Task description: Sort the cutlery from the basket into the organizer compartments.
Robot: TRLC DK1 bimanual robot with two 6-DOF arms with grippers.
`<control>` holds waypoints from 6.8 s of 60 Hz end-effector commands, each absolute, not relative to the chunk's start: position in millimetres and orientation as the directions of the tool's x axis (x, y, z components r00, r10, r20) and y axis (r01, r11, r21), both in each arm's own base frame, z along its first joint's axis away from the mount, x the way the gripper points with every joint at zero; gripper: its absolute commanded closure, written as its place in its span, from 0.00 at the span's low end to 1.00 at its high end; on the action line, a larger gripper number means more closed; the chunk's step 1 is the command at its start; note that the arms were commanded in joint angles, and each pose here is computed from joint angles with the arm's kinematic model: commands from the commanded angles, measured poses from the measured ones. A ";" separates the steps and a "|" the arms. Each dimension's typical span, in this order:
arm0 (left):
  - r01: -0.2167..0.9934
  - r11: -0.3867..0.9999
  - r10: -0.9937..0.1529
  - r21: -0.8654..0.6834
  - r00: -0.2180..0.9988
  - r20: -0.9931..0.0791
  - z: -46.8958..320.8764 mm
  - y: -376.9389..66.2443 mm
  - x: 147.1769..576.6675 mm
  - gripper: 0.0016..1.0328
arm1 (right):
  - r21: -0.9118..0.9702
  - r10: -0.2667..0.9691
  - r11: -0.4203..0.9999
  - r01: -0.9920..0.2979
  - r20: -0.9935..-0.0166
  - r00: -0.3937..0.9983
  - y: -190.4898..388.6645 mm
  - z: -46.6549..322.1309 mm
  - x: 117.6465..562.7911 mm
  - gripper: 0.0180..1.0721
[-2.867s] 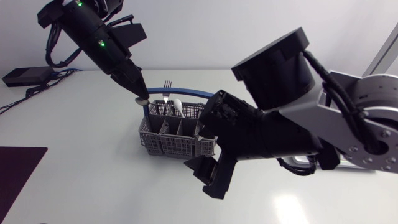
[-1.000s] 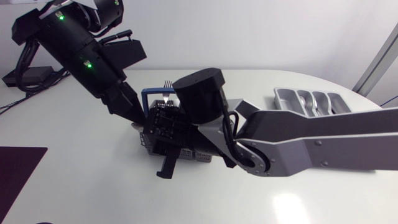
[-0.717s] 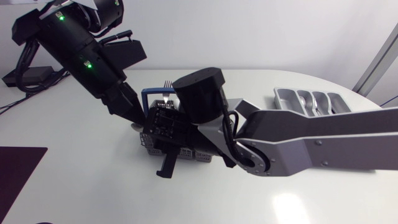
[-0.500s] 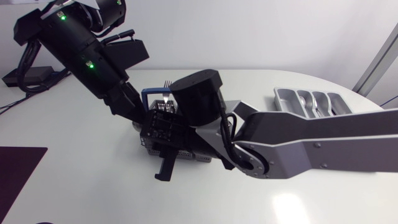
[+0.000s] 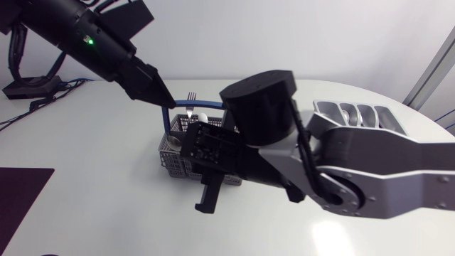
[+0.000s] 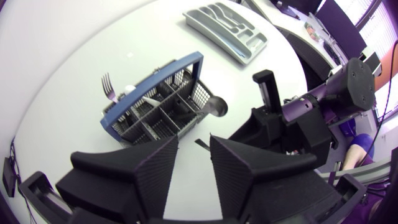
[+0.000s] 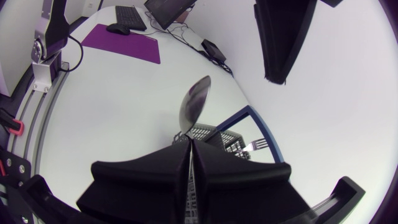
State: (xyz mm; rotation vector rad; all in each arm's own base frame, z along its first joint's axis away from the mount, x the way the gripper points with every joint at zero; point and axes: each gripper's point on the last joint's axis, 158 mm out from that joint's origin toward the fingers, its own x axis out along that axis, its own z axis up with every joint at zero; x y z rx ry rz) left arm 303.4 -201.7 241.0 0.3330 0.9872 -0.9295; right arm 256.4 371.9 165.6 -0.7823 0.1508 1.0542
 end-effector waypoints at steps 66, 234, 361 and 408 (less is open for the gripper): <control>0.780 0.621 -0.404 0.071 0.396 -0.825 175.1 -248.1 307.1 0.41 | -0.584 0.248 0.553 -0.594 -0.565 0.787 39.9 122.5 262.1 0.95; 0.791 0.606 -0.350 0.085 0.361 -0.864 150.5 -263.6 302.8 0.41 | -0.538 -0.075 0.530 -0.656 -0.800 0.595 -183.6 -6.3 309.4 0.52; 0.790 0.594 -0.420 -0.155 0.140 -0.897 158.8 -297.4 293.3 0.97 | -0.478 0.161 0.555 -0.681 -0.741 0.652 23.0 75.4 277.7 0.13; 0.882 0.313 -0.666 -0.351 -0.060 -0.744 272.1 -303.9 228.7 0.97 | -0.285 0.543 0.507 -0.814 -0.627 0.558 129.6 178.1 250.4 0.10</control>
